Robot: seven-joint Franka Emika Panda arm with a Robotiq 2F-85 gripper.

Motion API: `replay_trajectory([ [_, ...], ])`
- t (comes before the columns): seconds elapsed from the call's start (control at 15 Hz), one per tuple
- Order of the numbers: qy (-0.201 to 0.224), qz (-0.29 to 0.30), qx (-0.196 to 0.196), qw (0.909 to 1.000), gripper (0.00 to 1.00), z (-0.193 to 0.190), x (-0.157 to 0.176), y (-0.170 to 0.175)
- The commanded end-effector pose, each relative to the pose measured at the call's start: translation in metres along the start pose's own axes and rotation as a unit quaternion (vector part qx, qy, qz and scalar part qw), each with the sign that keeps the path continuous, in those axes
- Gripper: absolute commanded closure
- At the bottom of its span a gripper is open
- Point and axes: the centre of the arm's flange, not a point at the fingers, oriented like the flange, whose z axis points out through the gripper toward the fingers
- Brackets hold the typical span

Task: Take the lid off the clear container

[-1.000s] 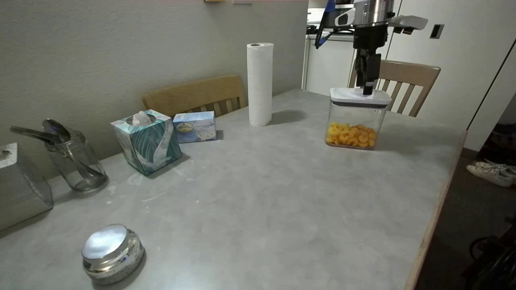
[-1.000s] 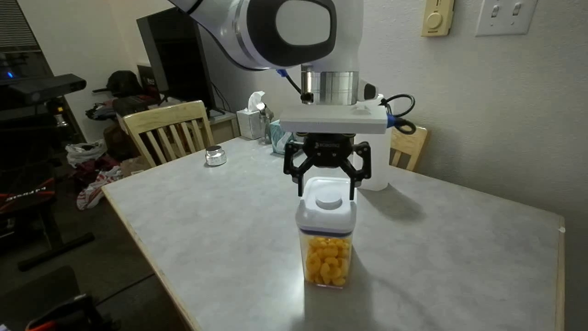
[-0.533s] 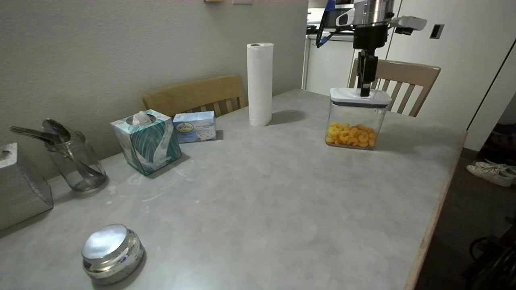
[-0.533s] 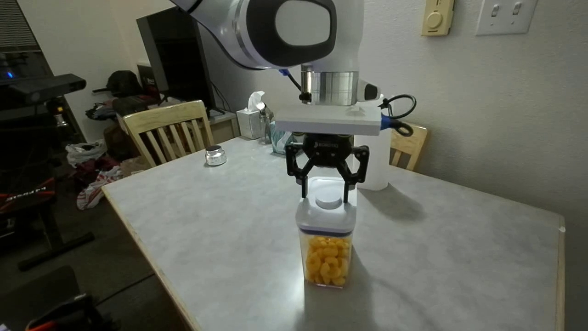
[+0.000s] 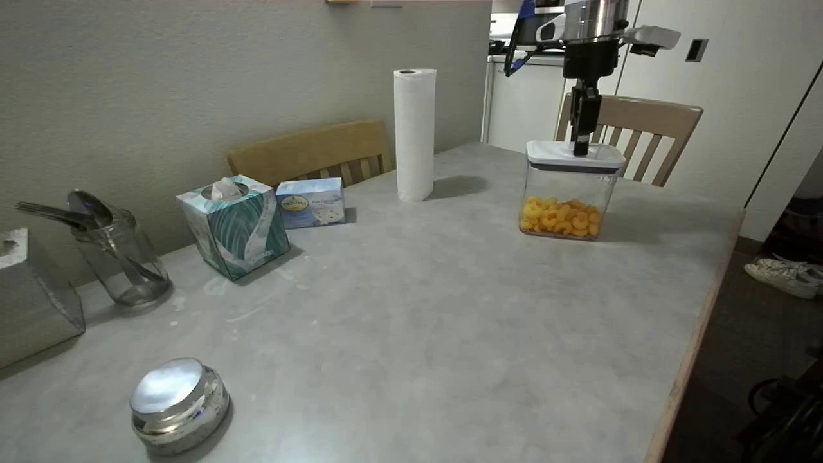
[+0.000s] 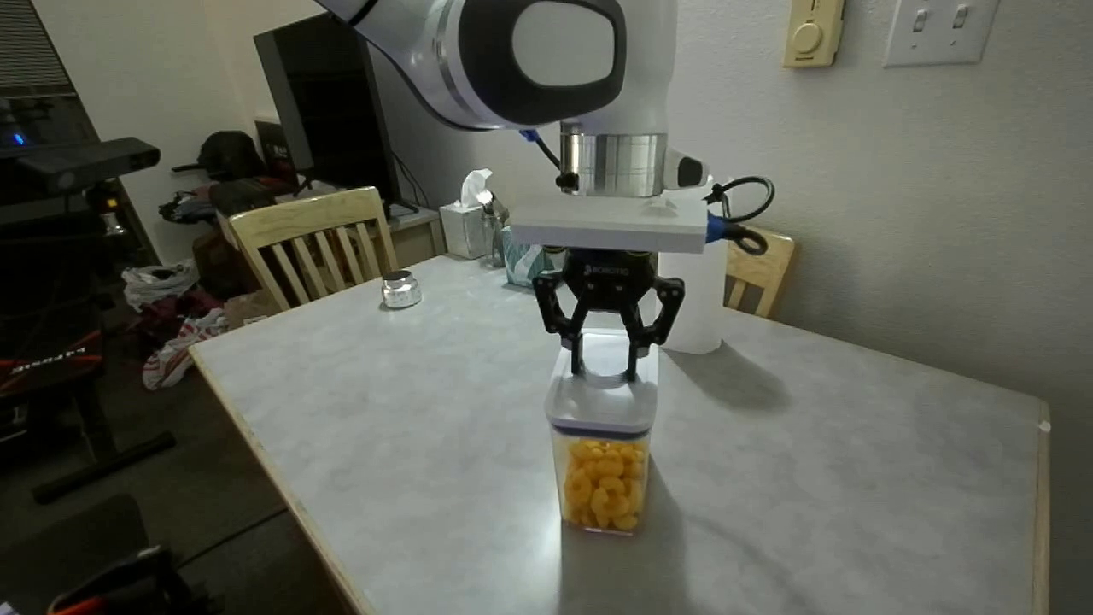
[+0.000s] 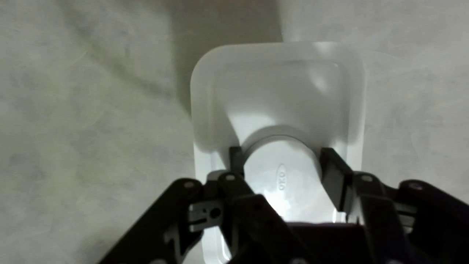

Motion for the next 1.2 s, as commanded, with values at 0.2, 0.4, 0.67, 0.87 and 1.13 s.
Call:
replay_trajectory([
  [0.2,0.023,-0.017,-0.018,0.9994,0.71,-0.050,0.002,-0.008],
  [0.4,0.041,-0.025,-0.015,0.9987,0.71,-0.086,0.013,-0.021],
  [0.67,0.037,-0.002,0.033,0.9988,0.71,-0.097,0.034,-0.048],
  [0.87,0.016,0.008,0.055,0.9983,0.71,-0.085,0.048,-0.063],
  [1.13,-0.007,0.001,0.056,0.9984,0.71,-0.049,0.069,-0.078],
])
